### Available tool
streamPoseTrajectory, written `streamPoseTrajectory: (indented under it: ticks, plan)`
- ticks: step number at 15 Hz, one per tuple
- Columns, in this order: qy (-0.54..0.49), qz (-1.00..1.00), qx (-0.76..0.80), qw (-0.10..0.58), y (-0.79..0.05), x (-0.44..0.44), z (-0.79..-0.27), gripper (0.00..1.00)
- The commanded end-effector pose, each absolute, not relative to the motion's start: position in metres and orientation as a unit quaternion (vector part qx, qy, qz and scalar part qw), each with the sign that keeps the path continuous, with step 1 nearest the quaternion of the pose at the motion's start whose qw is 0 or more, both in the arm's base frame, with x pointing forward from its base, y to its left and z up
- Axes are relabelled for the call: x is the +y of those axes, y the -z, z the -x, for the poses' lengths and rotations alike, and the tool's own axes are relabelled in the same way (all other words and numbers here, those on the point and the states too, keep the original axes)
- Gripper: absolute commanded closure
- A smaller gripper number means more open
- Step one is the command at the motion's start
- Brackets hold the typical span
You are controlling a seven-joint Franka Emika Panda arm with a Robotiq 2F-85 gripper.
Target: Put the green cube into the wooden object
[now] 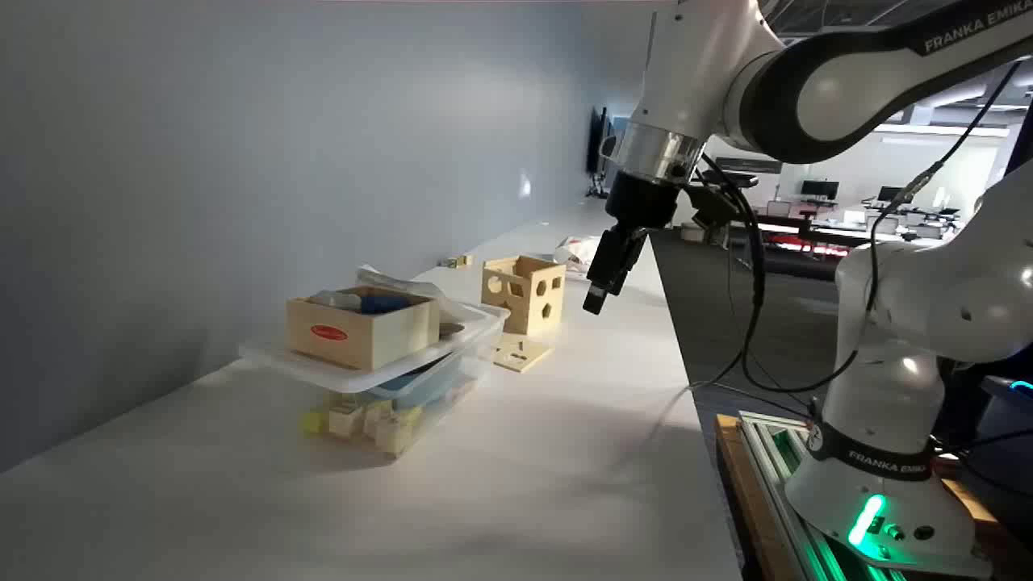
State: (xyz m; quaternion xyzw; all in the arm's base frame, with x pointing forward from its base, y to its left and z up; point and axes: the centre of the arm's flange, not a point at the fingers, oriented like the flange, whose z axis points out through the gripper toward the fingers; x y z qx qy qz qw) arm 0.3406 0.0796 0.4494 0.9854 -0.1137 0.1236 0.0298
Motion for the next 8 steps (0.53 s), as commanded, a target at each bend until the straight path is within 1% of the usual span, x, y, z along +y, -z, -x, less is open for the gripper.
streamPoseTrajectory:
  ticks: [1, 3, 8]
  plan:
    - [-0.124, -0.985, -0.114, 0.030, -0.449, 0.080, -0.341, 0.00]
    - [-0.124, -0.985, -0.114, 0.030, -0.449, 0.080, -0.341, 0.00]
    - [-0.195, -0.962, -0.177, 0.076, -0.456, 0.044, -0.381, 0.00]
